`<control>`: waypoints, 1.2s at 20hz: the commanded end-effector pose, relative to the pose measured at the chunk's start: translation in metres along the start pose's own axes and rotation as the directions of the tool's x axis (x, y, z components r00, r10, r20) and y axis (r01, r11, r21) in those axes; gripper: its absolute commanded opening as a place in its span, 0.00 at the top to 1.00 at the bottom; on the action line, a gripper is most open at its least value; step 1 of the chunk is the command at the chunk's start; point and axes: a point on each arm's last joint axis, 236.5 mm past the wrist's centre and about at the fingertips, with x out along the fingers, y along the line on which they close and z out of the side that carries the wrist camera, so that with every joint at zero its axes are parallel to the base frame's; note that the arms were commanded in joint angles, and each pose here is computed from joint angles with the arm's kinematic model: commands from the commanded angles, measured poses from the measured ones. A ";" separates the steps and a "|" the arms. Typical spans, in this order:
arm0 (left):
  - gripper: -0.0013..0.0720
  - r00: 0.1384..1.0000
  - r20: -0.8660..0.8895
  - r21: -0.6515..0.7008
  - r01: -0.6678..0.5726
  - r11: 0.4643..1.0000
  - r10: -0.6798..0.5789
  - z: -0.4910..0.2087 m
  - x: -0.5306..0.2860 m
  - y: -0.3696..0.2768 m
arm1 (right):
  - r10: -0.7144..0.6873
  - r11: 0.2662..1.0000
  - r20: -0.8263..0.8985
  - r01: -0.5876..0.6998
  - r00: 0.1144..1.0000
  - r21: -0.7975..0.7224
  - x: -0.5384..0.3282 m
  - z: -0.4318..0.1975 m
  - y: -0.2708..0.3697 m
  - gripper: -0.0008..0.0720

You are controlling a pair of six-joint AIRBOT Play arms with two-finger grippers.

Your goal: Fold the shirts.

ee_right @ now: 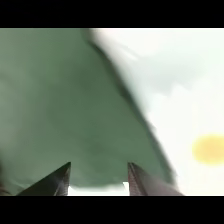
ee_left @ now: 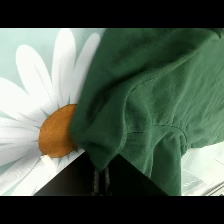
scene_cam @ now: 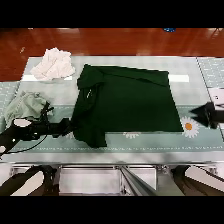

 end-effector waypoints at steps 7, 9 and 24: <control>0.95 1.000 0.002 0.009 -0.015 1.000 0.015 0.000 0.001 0.004 | -0.167 0.973 -0.173 0.191 0.971 0.131 0.012 -0.050 -0.064 0.43; 0.95 1.000 0.006 0.003 -0.007 1.000 0.007 0.001 0.001 0.002 | -0.152 0.974 -0.203 0.181 0.967 0.136 0.018 -0.053 -0.064 0.43; 0.95 0.999 0.038 0.025 0.028 0.999 -0.029 0.019 -0.008 -0.016 | 0.177 0.980 -0.172 -0.190 0.969 -0.064 0.084 -0.027 0.060 0.96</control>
